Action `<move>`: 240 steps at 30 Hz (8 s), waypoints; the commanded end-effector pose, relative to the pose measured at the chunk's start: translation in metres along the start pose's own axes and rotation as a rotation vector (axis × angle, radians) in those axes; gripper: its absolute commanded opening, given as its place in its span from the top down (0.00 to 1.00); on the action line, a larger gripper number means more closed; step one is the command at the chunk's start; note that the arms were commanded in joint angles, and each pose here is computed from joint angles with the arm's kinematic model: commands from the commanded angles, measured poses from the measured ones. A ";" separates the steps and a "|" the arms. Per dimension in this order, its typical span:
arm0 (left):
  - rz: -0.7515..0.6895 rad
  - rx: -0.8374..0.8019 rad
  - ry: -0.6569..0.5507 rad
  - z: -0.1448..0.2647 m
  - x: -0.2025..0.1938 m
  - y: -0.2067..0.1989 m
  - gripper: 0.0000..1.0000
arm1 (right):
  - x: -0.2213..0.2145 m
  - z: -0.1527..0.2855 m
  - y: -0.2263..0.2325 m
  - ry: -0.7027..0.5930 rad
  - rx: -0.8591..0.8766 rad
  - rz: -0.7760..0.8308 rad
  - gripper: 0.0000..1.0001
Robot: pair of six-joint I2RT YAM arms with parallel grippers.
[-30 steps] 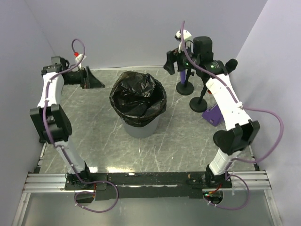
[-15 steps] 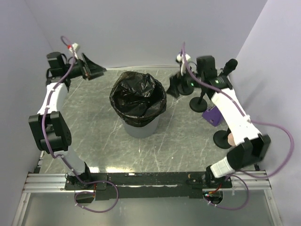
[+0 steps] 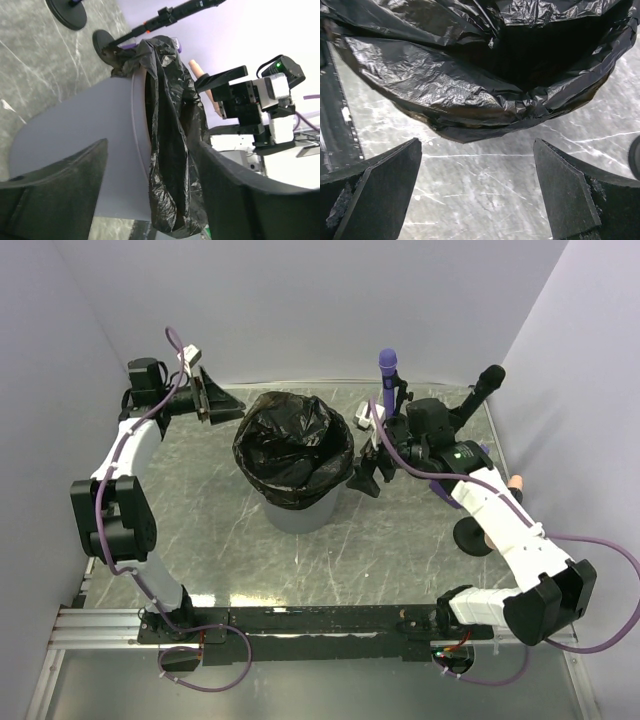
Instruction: Put the trash bags into the trash bin
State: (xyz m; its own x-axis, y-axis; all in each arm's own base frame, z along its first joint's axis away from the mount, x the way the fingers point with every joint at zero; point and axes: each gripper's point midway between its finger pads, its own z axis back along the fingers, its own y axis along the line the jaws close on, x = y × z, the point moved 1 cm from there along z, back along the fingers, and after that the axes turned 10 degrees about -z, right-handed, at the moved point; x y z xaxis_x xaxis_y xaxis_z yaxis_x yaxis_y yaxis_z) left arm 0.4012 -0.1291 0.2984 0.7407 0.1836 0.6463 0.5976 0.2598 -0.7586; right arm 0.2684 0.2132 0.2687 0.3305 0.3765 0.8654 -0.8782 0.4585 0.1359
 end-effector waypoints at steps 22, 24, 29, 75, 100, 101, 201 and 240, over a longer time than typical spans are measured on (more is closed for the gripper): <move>-0.012 -0.070 0.065 -0.018 -0.027 -0.010 0.99 | -0.008 -0.041 -0.009 0.006 -0.058 0.132 0.95; -0.015 -0.053 0.058 -0.017 -0.028 -0.006 0.99 | -0.013 -0.041 -0.012 0.003 -0.076 0.134 0.99; 0.029 0.033 0.081 -0.018 -0.047 0.019 0.99 | -0.032 -0.047 -0.013 0.014 -0.077 0.148 1.00; -0.077 -0.128 -0.127 -0.010 -0.004 -0.032 0.54 | -0.024 -0.085 -0.060 -0.054 -0.076 0.001 1.00; 0.059 -0.086 -0.165 -0.045 0.015 -0.001 0.59 | -0.015 -0.087 -0.065 -0.059 -0.074 -0.008 1.00; 0.054 -0.093 -0.169 -0.045 0.015 -0.003 0.59 | -0.014 -0.086 -0.065 -0.062 -0.076 -0.005 1.00; 0.089 -0.236 -0.363 0.049 -0.038 -0.041 0.53 | -0.026 -0.034 -0.072 0.189 -0.229 0.009 0.42; -0.037 -0.194 -0.328 0.048 -0.059 -0.041 0.47 | -0.032 -0.038 -0.078 0.216 -0.232 0.012 0.43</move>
State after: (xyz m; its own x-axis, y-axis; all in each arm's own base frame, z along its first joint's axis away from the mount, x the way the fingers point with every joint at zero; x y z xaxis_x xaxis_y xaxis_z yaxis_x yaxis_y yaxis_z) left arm 0.3611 -0.1021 0.2493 0.8389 0.5219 0.1541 0.1931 -0.0207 -0.9810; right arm 0.3328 0.1964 0.1991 0.4325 0.5369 0.7244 -0.7911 0.6113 0.0193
